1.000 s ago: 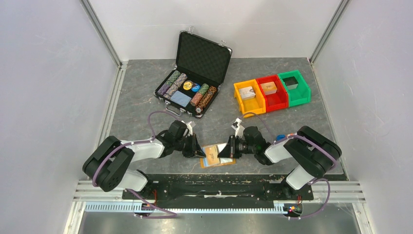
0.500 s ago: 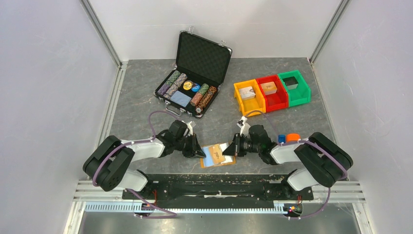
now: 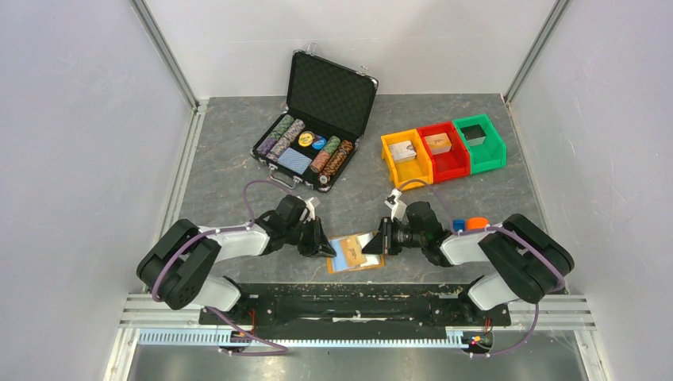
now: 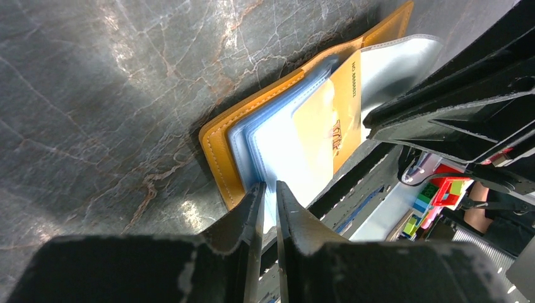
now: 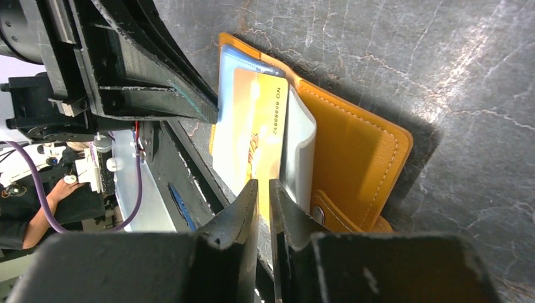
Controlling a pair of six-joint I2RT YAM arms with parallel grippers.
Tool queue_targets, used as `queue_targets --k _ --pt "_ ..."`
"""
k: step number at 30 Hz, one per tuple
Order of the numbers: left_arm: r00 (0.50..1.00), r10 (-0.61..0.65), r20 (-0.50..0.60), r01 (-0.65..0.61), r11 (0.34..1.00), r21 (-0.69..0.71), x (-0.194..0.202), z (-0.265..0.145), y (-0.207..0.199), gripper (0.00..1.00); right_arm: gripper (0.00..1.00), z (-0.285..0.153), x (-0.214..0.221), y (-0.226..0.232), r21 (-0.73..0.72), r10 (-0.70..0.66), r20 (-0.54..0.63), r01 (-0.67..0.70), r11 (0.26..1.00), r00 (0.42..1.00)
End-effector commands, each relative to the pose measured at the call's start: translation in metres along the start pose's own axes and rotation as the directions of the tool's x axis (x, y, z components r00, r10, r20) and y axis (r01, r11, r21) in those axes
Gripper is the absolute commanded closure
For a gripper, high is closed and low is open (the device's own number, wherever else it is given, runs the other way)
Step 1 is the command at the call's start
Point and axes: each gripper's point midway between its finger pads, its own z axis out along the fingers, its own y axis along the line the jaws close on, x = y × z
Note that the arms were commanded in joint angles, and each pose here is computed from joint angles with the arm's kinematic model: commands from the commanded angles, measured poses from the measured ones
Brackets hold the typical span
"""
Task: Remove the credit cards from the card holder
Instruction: Remove the credit card from the card holder.
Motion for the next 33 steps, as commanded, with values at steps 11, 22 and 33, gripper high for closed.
queue_targets --k 11,22,33 --pt "0.997 -0.067 -0.043 0.061 0.99 -0.13 0.017 0.004 0.031 0.8 0.73 0.014 -0.019 -0.013 0.153 -0.084 0.007 0.082 0.985 0.996" --pt "0.996 -0.074 -0.052 0.066 0.988 -0.137 0.02 0.005 0.034 0.8 0.72 0.02 -0.003 -0.006 0.053 -0.006 -0.018 0.007 0.999 1.0" --pt "0.997 -0.063 -0.037 0.057 0.988 -0.141 0.016 0.004 0.033 0.8 1.0 0.013 -0.016 -0.006 0.047 0.002 0.046 -0.005 0.999 0.999"
